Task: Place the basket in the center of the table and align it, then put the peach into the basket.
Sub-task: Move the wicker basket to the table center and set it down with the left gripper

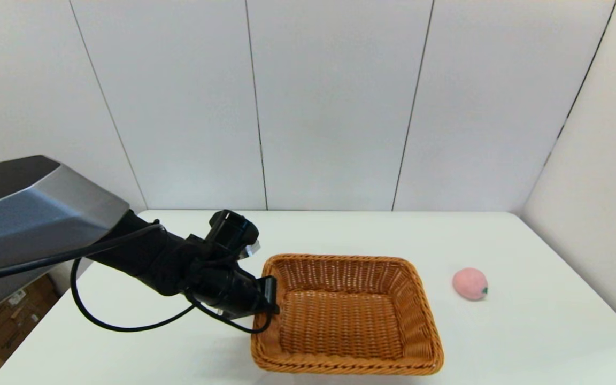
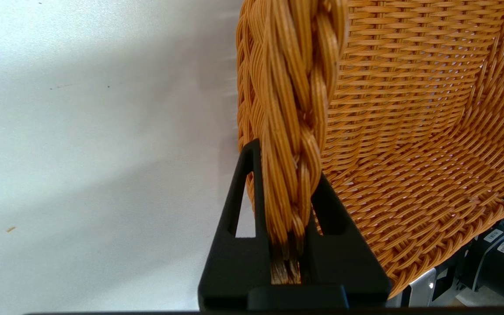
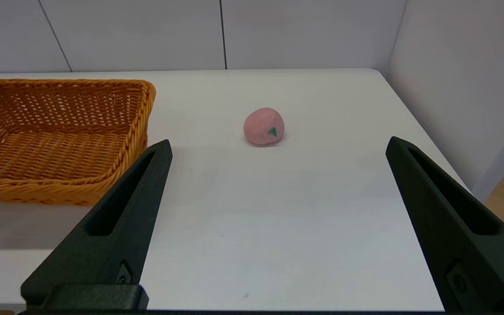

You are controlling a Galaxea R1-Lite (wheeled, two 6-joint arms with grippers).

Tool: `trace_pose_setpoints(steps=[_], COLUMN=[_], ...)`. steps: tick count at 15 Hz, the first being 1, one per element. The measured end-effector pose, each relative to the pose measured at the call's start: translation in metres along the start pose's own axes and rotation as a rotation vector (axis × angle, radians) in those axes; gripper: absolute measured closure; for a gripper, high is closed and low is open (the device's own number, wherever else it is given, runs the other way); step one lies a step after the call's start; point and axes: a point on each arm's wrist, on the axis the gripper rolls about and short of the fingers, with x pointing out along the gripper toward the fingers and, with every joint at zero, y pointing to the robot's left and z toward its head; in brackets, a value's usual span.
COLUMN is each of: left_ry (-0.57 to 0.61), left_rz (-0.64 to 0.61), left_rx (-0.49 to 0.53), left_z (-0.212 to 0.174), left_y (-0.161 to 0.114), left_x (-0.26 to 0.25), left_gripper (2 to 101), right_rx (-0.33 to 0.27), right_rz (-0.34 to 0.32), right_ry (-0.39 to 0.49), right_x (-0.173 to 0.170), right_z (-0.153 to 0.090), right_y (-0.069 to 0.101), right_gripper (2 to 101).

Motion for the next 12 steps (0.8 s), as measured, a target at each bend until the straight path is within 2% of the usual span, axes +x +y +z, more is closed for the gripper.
trace_pose_setpoints(steps=[12], left_ry=[0.001], left_rz=[0.003], left_rx=[-0.021], left_z=[-0.0002], left_y=[0.0005], left_x=[0.0006], left_gripper=[89.6], right_rx=[0.000], right_rz=[0.000], right_ry=[0.000], right_x=[0.0000], right_z=[0.0001], right_y=[0.0000], right_gripper=[5.2])
